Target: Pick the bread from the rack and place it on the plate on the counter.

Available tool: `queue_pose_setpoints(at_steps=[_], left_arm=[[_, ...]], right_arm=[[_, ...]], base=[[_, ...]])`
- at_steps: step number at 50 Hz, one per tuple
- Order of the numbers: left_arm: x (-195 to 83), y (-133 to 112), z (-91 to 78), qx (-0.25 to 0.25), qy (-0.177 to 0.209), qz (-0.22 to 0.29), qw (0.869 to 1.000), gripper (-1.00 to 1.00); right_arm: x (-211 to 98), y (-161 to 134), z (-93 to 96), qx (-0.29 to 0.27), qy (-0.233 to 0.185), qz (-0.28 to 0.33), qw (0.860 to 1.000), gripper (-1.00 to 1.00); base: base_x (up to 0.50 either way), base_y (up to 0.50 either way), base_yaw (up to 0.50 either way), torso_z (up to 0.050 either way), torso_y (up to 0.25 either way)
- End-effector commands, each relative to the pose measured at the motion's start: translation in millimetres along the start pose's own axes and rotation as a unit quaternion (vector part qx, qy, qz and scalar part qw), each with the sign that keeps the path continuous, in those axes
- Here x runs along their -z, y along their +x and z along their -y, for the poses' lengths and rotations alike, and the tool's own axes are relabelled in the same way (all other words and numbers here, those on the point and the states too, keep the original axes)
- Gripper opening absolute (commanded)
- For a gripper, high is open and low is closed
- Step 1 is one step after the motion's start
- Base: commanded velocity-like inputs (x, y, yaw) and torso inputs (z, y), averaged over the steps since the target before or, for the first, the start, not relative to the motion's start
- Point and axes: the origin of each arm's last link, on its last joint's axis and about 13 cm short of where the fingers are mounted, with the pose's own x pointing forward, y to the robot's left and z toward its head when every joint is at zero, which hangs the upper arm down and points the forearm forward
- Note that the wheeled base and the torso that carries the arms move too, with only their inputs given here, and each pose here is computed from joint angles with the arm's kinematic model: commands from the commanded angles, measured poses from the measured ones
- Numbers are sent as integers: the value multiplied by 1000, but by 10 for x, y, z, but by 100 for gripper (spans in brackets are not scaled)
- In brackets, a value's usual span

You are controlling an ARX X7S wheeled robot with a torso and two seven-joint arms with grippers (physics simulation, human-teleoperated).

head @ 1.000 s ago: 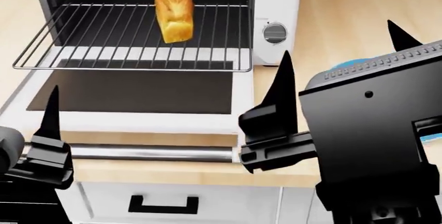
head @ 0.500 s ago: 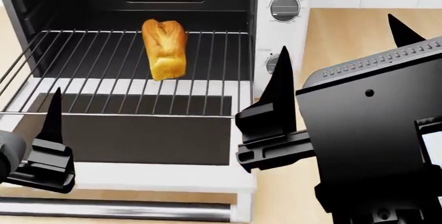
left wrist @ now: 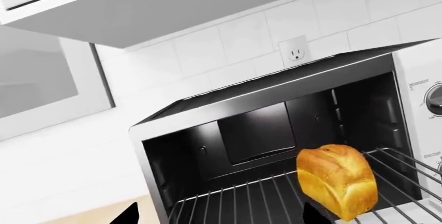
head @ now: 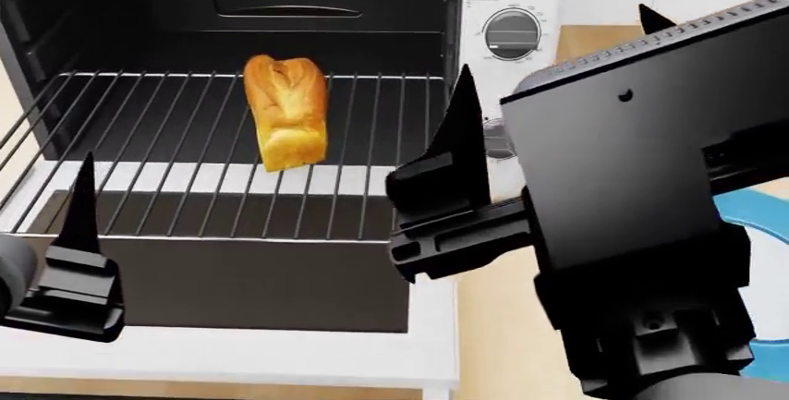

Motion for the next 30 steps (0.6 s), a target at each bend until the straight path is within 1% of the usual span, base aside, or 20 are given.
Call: queue_pose_setpoints(at_steps=[1, 5, 6, 7, 8, 20, 29, 30], left_arm=[[-89, -85, -29, -11, -8, -9, 1000, 100], [-103, -137, -30, -12, -7, -10, 1000, 100], [-106, -141, -29, -13, -6, -9, 1000, 100], [-103, -145, -33, -14, -6, -10, 1000, 100], [-97, -151, -32, -15, -5, -12, 1000, 100], [-91, -178, -59, -23, -7, -14, 1000, 100], [-92, -186, -75, -26, -9, -14, 1000, 100], [-91, -193, -67, -29, -4, -14, 999, 100]], right_arm=[[-143, 128, -77, -45, 36, 19, 998, 100], [-137, 158, -116, -67, 54, 15, 996, 100], [-132, 164, -117, -65, 55, 15, 996, 100], [-117, 166, -132, -78, 64, 14, 995, 100], [-107, 177, -141, -77, 59, 12, 995, 100], [-118, 233, -277, -118, 59, 5, 991, 100], [-89, 301, -368, -141, 68, -6, 988, 100], [-82, 305, -385, -145, 68, -8, 987, 100]], base=[[0, 0, 0, 0, 0], [0, 0, 0, 0, 0], [0, 0, 0, 0, 0], [0, 0, 0, 0, 0], [0, 0, 0, 0, 0], [0, 0, 0, 0, 0], [0, 0, 0, 0, 0], [0, 0, 0, 0, 0]])
